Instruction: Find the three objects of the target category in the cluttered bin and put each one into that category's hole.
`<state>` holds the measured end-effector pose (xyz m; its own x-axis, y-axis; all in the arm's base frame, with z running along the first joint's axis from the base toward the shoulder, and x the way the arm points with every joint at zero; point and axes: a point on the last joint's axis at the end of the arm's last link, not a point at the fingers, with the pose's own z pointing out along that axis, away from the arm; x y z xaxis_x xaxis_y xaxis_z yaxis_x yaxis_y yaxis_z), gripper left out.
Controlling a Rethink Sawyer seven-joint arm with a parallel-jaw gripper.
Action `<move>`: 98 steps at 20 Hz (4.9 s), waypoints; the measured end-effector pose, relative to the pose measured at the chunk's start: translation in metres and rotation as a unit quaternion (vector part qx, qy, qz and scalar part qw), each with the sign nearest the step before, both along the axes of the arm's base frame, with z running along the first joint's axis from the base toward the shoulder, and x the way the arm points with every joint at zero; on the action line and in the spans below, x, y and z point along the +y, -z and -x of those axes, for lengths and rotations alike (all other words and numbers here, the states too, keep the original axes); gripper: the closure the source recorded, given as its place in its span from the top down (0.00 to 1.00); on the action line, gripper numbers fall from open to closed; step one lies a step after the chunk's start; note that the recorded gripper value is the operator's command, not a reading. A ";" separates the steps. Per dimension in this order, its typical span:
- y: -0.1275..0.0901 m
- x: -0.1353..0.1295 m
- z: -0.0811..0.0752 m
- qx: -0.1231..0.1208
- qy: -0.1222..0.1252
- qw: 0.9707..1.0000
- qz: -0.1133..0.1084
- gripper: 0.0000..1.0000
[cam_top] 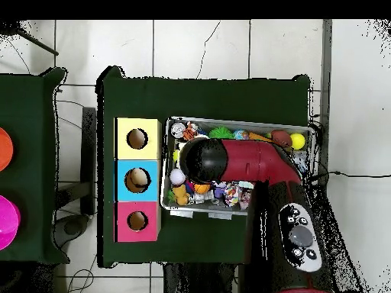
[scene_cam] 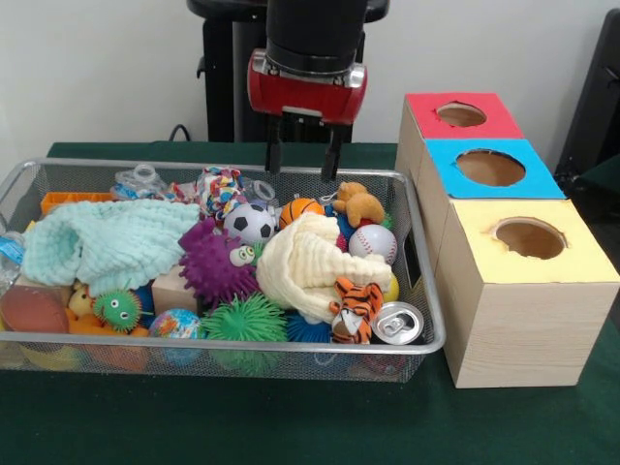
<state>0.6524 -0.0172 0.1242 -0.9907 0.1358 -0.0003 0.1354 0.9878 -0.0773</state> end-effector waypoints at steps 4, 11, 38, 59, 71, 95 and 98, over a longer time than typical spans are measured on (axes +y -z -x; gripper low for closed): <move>-0.012 -0.004 0.012 0.003 0.004 1.000 -0.003 1.00; -0.015 0.001 0.033 0.016 0.003 1.000 -0.013 1.00; -0.003 -0.057 0.072 0.039 0.015 0.999 -0.024 1.00; -0.008 -0.023 0.131 0.071 -0.010 0.997 -0.038 1.00; 0.001 -0.006 0.123 0.074 -0.025 0.996 -0.041 1.00; 0.015 -0.001 0.049 0.064 -0.031 0.997 -0.039 1.00; 0.015 0.001 0.040 0.059 -0.032 0.997 -0.037 1.00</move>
<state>0.6123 -0.0164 0.1092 -0.9900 0.0670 0.1244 0.0657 0.9977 -0.0147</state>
